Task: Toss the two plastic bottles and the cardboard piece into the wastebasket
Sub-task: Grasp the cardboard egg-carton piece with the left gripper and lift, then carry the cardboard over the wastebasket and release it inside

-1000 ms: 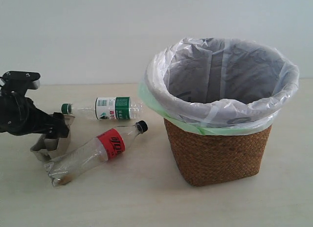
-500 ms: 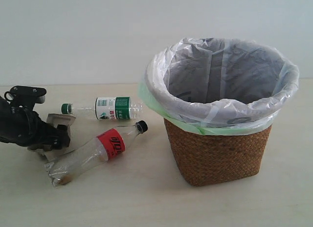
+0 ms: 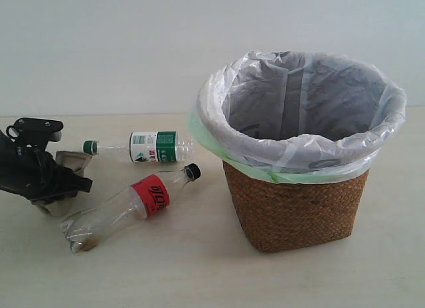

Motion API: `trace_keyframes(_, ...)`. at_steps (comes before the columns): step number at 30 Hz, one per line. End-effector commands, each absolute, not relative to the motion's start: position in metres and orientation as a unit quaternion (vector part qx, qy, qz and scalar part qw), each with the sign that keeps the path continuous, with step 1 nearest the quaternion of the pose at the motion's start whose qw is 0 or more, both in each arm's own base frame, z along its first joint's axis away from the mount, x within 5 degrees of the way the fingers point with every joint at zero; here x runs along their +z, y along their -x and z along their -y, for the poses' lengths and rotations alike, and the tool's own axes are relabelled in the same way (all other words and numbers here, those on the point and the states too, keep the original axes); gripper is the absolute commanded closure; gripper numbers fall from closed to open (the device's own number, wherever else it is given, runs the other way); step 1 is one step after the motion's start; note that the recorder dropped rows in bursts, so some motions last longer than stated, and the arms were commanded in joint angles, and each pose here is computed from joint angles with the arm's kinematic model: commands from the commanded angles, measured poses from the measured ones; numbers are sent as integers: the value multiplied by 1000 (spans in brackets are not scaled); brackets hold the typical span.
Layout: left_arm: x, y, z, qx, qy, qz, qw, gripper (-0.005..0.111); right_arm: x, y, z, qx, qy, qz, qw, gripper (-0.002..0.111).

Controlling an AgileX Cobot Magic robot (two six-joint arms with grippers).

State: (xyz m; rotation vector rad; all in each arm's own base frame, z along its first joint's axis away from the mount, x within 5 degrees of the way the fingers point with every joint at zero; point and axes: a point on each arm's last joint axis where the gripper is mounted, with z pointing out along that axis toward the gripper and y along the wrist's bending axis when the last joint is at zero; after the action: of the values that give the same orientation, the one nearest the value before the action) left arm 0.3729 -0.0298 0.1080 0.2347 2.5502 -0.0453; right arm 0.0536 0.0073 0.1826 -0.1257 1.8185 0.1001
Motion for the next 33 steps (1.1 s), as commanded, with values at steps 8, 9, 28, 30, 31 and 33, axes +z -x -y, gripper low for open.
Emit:
trace_keyframes(8,158,-370,27,-28,-68,-939,336,103,184,-53,-7,40,58,-783,618,106)
trace_keyframes(9,166,-368,25,-29,-70,-937,342,103,184,-53,-7,40,58,-783,618,106)
trace_keyframes(28,379,-365,24,-10,-115,-902,415,103,184,-53,-7,40,58,-783,618,106)
trace_keyframes(30,378,-364,18,19,-108,-909,401,103,184,-53,-7,40,58,-783,618,106)
trace_keyframes(31,377,-363,16,30,-111,-912,395,103,184,-53,-7,40,58,-783,618,106)
trace_keyframes(33,375,-363,15,37,-113,-913,389,103,184,-53,-7,40,58,-783,618,106)
